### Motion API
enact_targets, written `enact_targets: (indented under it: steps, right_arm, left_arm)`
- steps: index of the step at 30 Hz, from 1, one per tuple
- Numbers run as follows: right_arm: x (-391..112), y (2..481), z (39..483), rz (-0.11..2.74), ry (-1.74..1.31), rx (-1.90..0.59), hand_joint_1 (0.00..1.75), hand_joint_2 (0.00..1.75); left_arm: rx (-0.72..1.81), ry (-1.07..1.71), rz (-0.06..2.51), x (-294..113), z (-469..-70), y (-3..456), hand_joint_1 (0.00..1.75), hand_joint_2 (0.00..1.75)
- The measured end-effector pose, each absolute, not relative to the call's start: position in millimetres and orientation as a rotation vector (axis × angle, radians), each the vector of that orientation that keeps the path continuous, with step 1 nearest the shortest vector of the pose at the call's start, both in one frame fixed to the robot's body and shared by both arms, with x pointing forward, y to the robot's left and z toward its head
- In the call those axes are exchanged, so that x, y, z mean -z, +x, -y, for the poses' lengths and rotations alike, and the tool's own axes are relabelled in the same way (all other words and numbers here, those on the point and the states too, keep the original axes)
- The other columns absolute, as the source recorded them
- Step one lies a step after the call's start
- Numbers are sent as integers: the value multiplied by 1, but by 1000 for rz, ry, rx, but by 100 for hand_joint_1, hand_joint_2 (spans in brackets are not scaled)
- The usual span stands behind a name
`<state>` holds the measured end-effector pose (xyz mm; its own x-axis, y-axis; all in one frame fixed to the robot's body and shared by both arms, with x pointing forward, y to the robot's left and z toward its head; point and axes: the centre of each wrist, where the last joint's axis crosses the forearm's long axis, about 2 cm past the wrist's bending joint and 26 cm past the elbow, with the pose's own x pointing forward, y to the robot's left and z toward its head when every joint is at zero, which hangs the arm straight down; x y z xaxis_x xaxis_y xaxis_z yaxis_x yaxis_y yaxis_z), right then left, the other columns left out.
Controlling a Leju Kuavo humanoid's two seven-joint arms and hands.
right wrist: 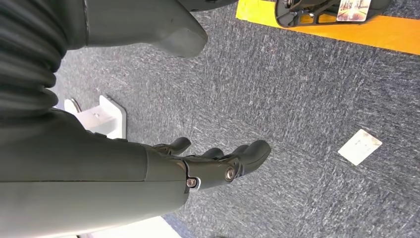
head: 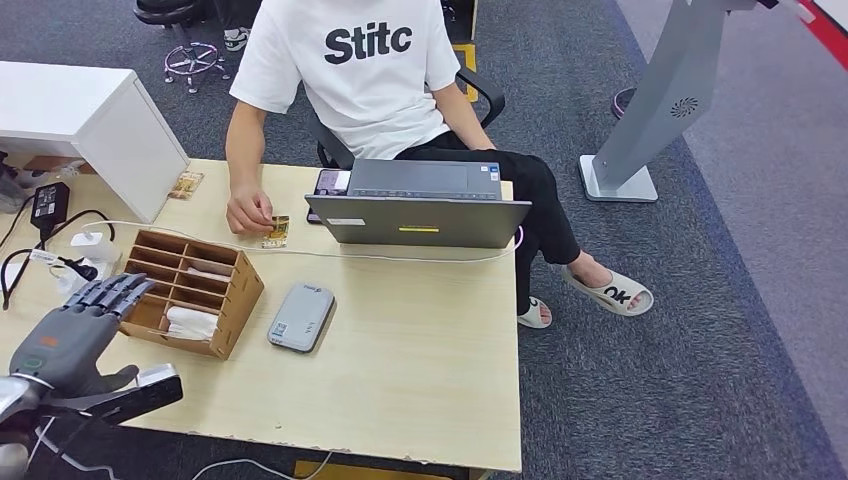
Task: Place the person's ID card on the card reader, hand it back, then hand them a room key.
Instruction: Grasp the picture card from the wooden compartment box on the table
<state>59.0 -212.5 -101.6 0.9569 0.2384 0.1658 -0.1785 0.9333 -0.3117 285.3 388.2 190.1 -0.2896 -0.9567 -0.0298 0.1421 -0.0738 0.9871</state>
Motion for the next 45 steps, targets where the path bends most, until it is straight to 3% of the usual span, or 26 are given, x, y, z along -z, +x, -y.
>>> enact_targets:
  steps: [22,30,34,39,45]
  right_arm:
    - [101,59,212,210,-296,-232,0,175]
    - [101,59,212,212,-297,-236,0,175]
    - [101,60,212,214,-297,-244,0,175]
    - [101,60,211,216,-297,-249,0,175]
    - [101,60,211,220,-297,-258,0,175]
  left_arm:
    - [1448,969,1251,-154,-369,291,6,175]
    - [1439,954,1246,-149,-367,291,27,175]
    - [1438,947,1241,-147,-366,291,63,175]
    - [1437,942,1233,-144,-366,291,73,175]
    - [1437,939,1222,-142,-367,291,109,175]
